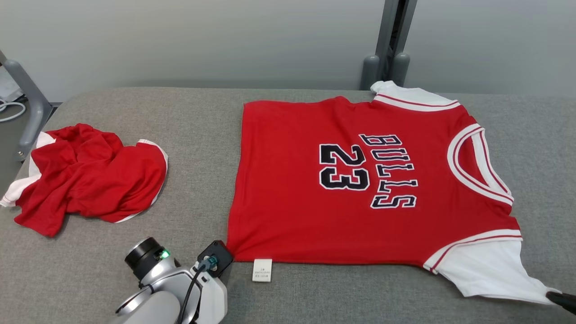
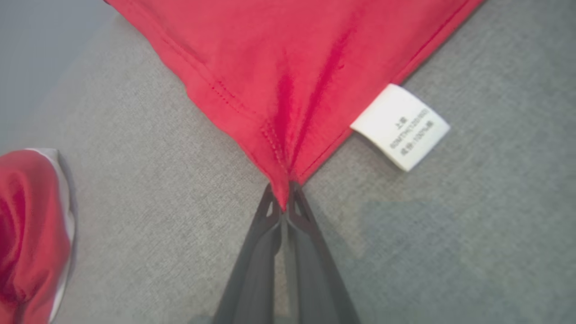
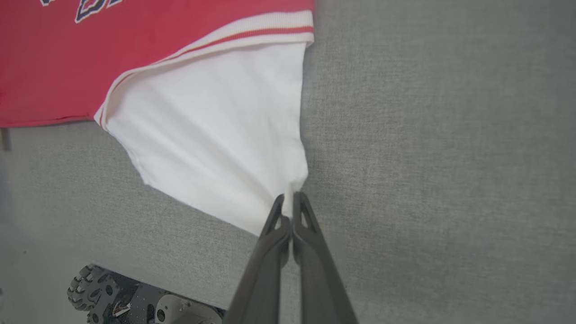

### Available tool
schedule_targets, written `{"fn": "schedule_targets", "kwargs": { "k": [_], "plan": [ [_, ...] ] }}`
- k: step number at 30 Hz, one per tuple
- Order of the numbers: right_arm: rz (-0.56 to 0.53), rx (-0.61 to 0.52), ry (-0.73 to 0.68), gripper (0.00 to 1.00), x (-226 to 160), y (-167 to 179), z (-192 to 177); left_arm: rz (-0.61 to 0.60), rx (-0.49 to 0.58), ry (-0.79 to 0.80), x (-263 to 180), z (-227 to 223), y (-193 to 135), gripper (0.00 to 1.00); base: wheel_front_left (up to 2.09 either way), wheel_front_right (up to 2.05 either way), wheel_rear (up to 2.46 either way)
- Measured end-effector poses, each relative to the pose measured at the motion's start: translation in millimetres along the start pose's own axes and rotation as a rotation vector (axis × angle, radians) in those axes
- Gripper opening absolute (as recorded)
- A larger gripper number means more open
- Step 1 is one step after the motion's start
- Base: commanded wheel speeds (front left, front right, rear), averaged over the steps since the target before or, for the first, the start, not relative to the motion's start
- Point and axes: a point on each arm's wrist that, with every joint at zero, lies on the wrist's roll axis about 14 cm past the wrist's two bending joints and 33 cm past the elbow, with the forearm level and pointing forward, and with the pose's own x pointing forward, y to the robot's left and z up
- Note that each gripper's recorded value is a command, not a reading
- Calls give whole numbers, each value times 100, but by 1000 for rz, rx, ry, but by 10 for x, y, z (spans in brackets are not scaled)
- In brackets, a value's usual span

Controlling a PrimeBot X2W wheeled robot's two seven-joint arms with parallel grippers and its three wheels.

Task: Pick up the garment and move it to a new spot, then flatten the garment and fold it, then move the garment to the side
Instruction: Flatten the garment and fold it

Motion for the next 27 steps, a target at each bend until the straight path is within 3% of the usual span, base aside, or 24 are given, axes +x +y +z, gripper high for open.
{"fn": "schedule_targets", "kwargs": {
  "k": [16, 27],
  "plan": [
    [17, 52, 123, 0, -167, -43, -302, -165, -157, 134, -629, -80, -460, 0, 0, 0, 0],
    [14, 28, 74, 0, -149, -61, -142, -208, -268, 125, -764, 86, -530, 0, 0, 0, 0]
  ]
}}
